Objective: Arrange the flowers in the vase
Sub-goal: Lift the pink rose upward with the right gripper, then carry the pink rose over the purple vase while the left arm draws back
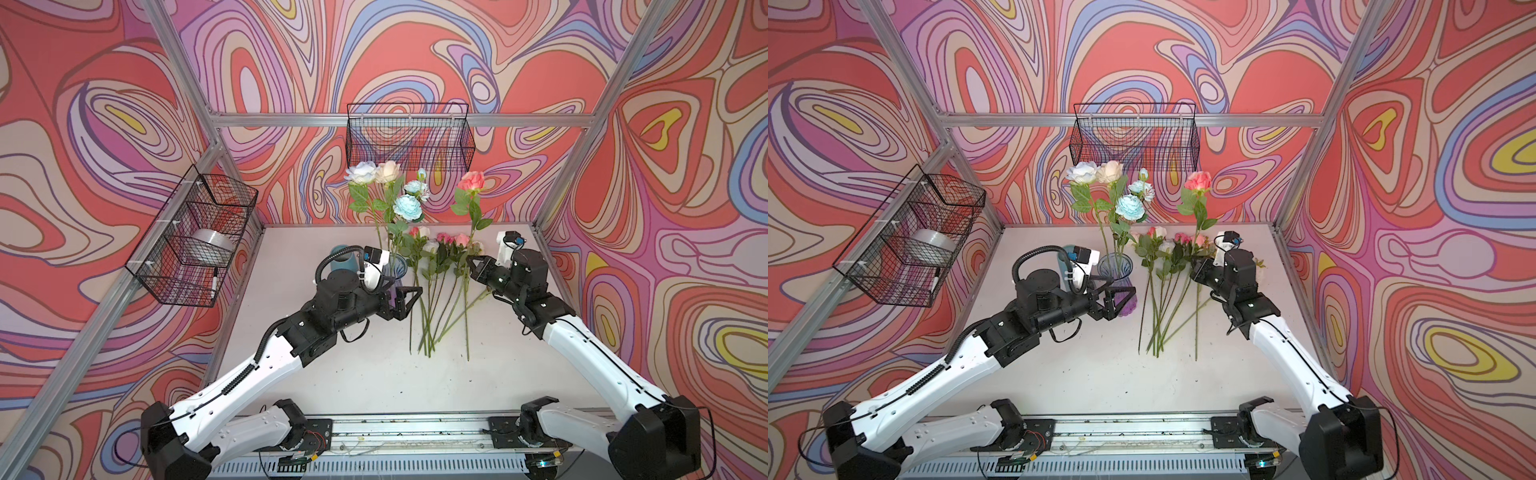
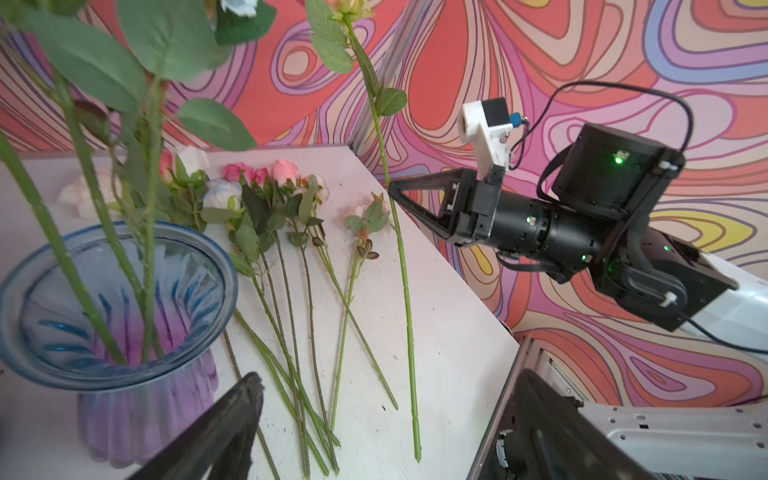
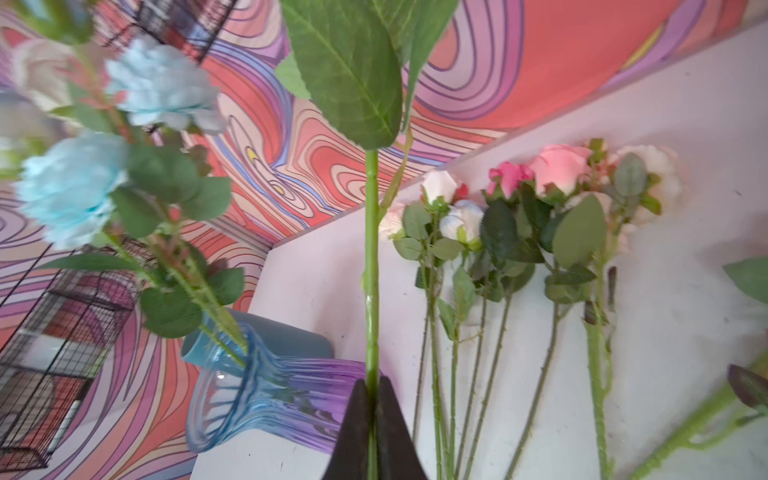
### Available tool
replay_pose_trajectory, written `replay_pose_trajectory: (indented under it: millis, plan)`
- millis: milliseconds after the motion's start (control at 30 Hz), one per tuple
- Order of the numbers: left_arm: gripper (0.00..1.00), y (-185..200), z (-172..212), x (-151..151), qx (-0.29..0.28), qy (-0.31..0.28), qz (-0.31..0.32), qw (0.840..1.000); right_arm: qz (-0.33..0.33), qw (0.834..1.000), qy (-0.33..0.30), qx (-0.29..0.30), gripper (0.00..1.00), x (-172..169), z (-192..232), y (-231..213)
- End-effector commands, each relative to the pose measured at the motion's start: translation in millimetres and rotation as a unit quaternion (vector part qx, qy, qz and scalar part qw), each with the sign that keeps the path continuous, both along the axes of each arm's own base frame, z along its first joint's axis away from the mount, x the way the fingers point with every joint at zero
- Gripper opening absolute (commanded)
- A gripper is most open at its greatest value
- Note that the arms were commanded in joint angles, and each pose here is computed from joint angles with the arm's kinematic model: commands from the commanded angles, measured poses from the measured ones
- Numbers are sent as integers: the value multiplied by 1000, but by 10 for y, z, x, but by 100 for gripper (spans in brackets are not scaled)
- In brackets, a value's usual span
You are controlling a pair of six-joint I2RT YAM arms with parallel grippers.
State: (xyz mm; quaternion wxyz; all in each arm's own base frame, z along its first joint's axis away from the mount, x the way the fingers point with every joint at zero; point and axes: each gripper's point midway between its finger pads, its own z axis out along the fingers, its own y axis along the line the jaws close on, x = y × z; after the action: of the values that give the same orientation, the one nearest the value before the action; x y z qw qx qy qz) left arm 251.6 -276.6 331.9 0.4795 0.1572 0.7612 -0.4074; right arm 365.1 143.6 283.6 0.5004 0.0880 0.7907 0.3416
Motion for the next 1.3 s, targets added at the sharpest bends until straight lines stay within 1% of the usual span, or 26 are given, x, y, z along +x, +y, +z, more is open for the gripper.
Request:
replay_pose_trajectory:
  millis: [0, 100, 200, 333, 433, 500, 633, 700, 800, 967, 1100, 1267]
  plan:
    - [96, 214, 88, 75, 8, -49, 53, 997, -2, 998, -63, -12, 0, -90, 281, 83]
    - [97, 389, 170, 98, -1, -78, 93, 993, 14, 995, -93, -14, 0, -201, 476, 215]
    - [98, 605, 261, 124, -10, -103, 143, 984, 35, 992, -119, -20, 0, -299, 679, 358]
    - [100, 951, 332, 173, -13, -131, 227, 965, 46, 985, -165, -30, 0, -375, 982, 484]
    - [100, 1259, 366, 213, -16, -138, 299, 944, 50, 978, -202, -34, 0, -339, 1252, 576]
    - [100, 1422, 384, 232, -17, -139, 333, 932, 50, 972, -228, -29, 0, -282, 1442, 648]
    - [100, 1664, 362, 299, -14, -130, 381, 915, 56, 957, -283, -35, 0, -131, 1831, 884]
    - [100, 1759, 346, 348, -17, -122, 396, 910, 54, 948, -310, -38, 0, -60, 2003, 988]
    - [100, 1858, 281, 430, -28, -101, 409, 907, 52, 935, -347, -48, 0, 55, 2189, 1186]
    - [100, 1851, 211, 516, -52, -80, 396, 913, 40, 916, -386, -102, 0, 293, 2224, 1513]
    - [100, 1866, 170, 573, -68, -72, 391, 915, 44, 908, -389, -151, 0, 435, 2001, 1756]
    - [100, 1928, 118, 636, -88, -57, 393, 913, 53, 902, -384, -191, 0, 393, 1649, 1916]
